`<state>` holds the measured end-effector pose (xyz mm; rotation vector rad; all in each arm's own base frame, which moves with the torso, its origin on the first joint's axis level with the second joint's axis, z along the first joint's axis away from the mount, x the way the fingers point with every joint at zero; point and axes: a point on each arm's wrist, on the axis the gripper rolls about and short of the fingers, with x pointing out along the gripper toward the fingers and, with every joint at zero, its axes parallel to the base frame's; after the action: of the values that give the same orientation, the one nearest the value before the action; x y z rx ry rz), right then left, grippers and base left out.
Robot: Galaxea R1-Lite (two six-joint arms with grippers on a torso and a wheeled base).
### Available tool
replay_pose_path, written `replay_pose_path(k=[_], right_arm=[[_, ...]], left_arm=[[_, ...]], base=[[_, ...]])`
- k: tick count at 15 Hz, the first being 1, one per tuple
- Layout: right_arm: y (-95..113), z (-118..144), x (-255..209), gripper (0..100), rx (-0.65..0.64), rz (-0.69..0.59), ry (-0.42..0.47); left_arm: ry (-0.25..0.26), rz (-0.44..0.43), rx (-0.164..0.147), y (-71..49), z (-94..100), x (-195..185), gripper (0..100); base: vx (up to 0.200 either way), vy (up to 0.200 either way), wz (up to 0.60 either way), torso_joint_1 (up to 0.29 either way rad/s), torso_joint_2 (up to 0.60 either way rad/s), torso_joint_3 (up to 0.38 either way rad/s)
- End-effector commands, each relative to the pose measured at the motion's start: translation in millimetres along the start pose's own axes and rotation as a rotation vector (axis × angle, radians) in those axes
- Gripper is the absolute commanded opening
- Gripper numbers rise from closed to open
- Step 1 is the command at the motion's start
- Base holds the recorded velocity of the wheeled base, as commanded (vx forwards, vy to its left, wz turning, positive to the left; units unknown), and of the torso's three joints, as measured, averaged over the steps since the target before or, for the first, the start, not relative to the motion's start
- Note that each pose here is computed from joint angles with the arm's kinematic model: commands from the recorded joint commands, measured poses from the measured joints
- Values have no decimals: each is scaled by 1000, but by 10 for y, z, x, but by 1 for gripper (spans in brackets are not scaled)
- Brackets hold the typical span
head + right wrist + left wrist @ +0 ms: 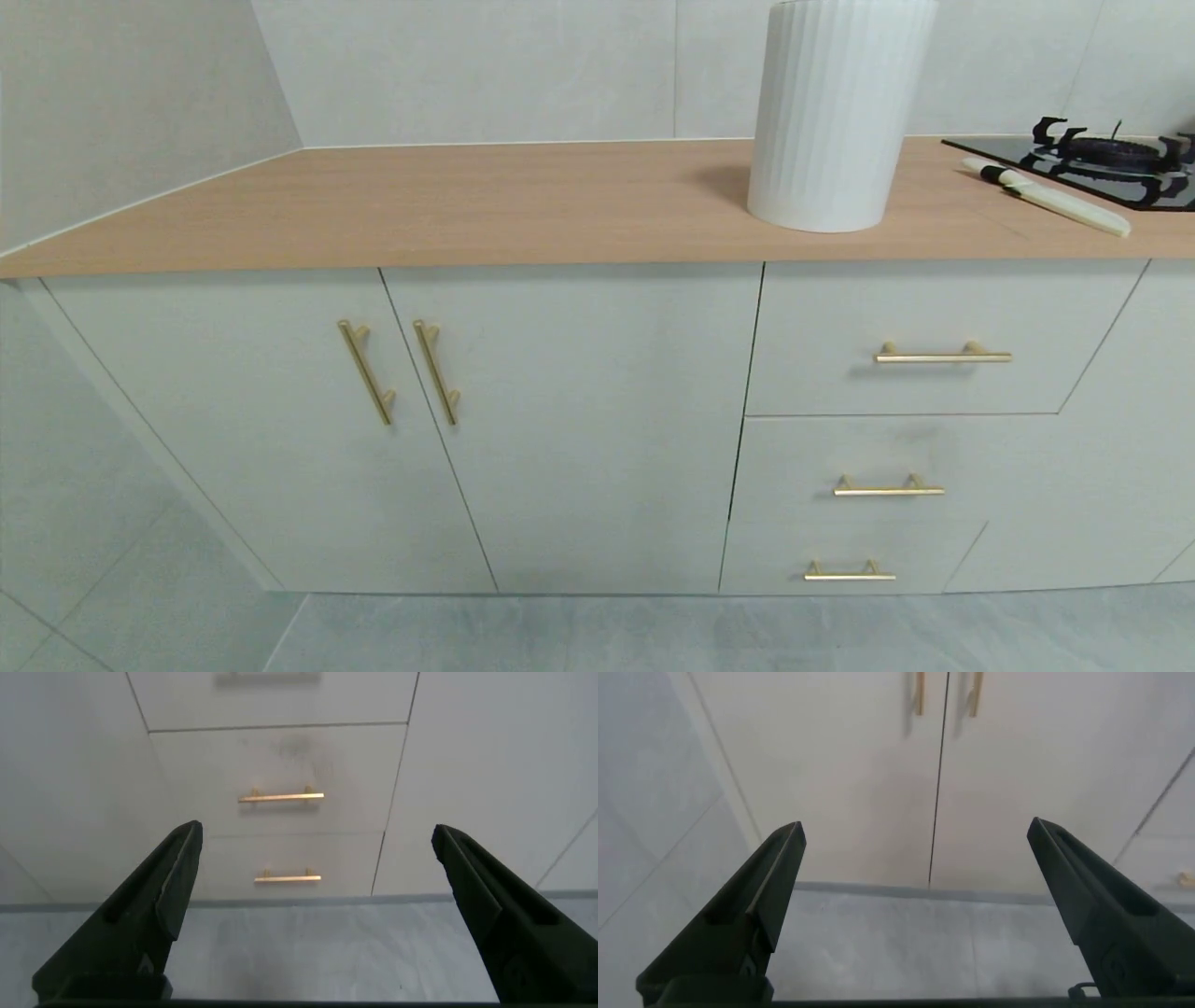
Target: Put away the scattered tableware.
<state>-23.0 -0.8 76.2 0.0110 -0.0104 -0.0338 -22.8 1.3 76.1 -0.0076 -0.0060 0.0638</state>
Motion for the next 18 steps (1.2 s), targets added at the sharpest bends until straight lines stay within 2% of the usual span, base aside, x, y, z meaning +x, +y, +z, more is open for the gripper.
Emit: replay_pose_path(k=[1,6,15,18], right_arm=[[0,1,2,100,0,0,3],[0,1,2,100,1,0,3],[0,1,2,100,3,0,3],[0,1,2,100,3,0,3]], left_arm=[[1,1,0,0,1,1,100],[1,1,0,0,1,1,100],[1,2,0,0,1,1,100],[1,2,-2,0,1,1,100]], base=[[200,0,0,-2,2,-2],[200,0,0,4,5,0],[0,0,0,0,0,0],[0,0,-400,2,2,-2]])
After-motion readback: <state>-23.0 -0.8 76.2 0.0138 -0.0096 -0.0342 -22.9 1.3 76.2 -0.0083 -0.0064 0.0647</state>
